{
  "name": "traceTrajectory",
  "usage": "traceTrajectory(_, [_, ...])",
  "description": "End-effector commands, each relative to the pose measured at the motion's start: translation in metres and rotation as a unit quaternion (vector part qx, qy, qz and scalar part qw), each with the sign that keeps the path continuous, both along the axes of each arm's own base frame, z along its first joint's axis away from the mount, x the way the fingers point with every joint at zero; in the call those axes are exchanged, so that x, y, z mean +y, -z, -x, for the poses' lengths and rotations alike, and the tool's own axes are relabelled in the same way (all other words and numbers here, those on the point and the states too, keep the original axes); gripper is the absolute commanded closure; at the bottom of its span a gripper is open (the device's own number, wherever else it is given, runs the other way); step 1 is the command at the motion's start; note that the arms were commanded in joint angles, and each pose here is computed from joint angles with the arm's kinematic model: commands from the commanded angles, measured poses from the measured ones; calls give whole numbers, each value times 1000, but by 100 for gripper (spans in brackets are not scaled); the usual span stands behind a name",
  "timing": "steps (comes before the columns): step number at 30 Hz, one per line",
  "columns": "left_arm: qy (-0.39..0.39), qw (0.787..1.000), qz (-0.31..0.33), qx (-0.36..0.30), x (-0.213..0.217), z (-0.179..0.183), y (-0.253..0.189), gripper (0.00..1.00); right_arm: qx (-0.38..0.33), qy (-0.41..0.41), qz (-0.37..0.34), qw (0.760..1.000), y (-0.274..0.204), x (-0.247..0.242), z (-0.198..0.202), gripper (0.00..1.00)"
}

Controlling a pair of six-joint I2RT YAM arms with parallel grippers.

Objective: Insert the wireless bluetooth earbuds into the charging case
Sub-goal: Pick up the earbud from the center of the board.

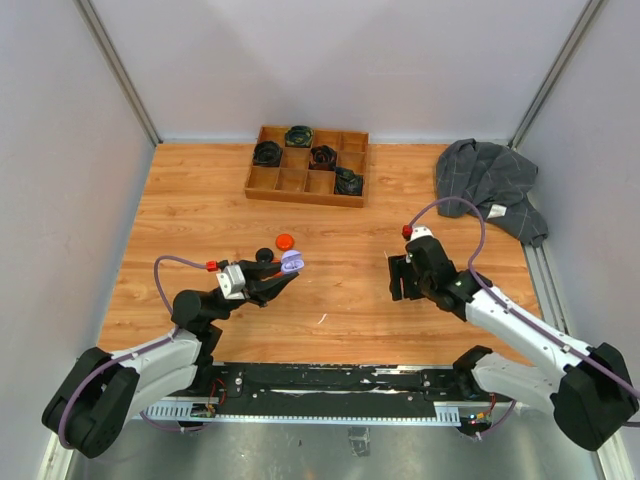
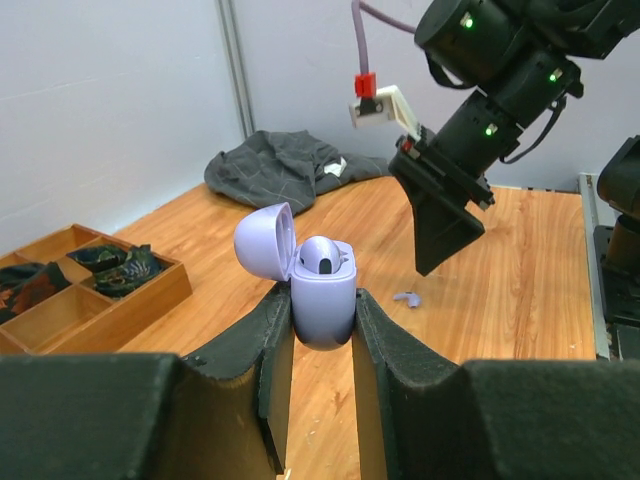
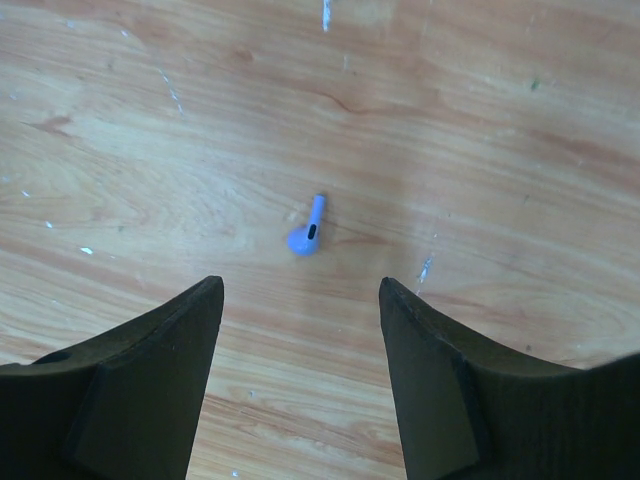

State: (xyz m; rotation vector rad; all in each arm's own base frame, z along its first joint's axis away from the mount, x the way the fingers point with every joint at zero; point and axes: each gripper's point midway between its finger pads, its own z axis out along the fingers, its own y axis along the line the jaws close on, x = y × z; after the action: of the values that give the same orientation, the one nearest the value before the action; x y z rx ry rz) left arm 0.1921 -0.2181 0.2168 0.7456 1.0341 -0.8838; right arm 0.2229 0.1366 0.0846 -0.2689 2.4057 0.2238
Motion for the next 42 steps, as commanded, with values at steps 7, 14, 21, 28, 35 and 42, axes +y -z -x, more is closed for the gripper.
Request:
traceTrajectory(7, [-1, 1000, -7, 5, 1, 4, 11, 100, 84, 11, -4, 996, 43, -1, 6, 35])
traceTrajectory(14, [0, 1000, -8, 7, 1, 4, 12, 100, 122, 3, -5, 993, 63, 7, 5, 36])
traceTrajectory(21, [1, 1000, -8, 7, 1, 4, 12, 100, 148, -14, -28, 988, 68, 20, 9, 37])
traceTrajectory(28, [1, 1000, -8, 8, 0, 4, 12, 100, 165, -36, -76, 983, 61, 44, 9, 39])
traceTrajectory(35, [2, 1000, -9, 9, 0, 4, 12, 100, 160, -60, -97, 980, 49, 66, 2, 40])
traceTrajectory(42, [2, 1000, -7, 8, 0, 5, 11, 100, 159, -87, -81, 980, 51, 78, -5, 41])
